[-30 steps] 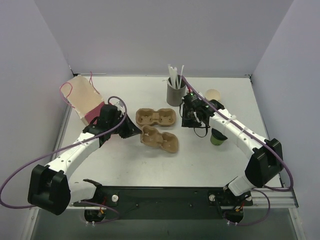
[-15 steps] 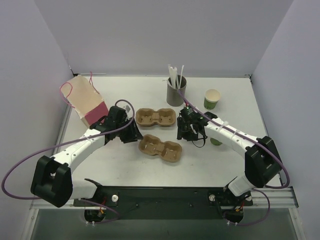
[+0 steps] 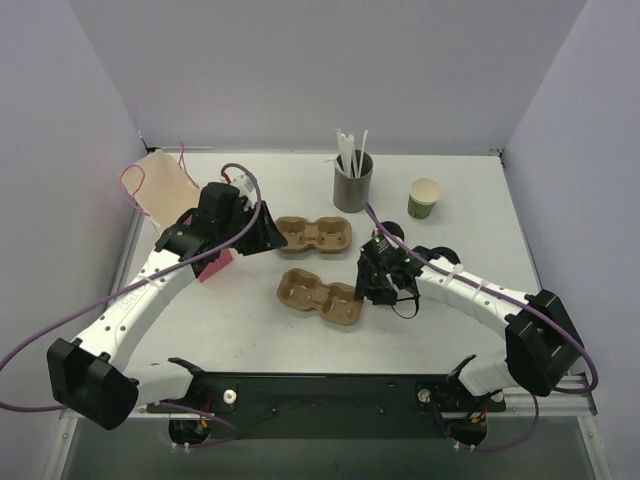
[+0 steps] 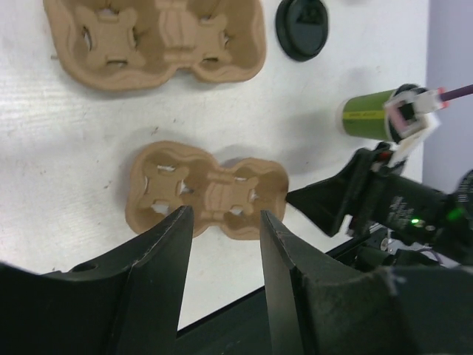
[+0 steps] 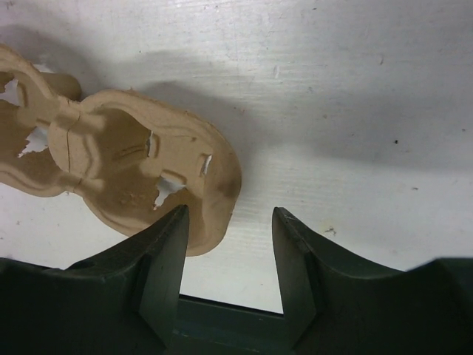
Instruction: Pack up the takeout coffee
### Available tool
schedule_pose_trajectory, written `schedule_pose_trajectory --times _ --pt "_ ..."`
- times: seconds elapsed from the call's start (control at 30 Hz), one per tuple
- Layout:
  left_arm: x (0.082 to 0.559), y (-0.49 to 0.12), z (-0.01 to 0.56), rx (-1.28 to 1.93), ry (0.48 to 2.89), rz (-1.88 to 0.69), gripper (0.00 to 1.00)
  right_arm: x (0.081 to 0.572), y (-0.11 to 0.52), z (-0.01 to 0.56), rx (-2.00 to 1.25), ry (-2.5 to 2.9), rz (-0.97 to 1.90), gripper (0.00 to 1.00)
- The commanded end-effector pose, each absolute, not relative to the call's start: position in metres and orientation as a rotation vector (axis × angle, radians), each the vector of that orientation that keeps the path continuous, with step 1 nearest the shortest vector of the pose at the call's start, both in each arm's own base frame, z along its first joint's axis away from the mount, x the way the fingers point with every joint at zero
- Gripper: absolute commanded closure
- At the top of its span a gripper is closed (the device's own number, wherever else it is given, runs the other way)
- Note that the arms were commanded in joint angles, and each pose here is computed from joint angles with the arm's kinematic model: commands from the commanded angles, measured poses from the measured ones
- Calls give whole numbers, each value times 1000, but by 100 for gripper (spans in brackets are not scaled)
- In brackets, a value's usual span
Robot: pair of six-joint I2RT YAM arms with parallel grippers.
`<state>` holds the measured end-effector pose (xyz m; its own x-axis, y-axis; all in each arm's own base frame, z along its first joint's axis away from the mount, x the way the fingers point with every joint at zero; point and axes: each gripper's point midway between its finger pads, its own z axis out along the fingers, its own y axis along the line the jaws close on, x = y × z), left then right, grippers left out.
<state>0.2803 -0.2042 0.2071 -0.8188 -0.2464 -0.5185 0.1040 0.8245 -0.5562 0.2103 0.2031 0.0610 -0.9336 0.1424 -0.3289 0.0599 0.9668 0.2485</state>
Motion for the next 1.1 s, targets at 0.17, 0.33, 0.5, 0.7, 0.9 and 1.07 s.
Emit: schedule_pose_trajectory --times 0.17,0.33,0.5,0.7,0.9,1.07 --pt "295 -186 300 -153 2190 -759 49 206 223 40 230 2764 349 61" --pt "315 -117 342 -411 2027 -542 51 209 226 33 204 2783 310 72" --pt "316 -29 357 -683 1923 -174 51 214 215 37 162 2764 226 83" --pt "306 52 356 -847 1892 205 51 220 211 42 100 2753 192 89" --pt "308 93 338 -929 1916 371 49 221 208 43 63 2749 192 89" --pt "329 101 308 -943 1994 355 47 224 210 47 37 2741 208 89"
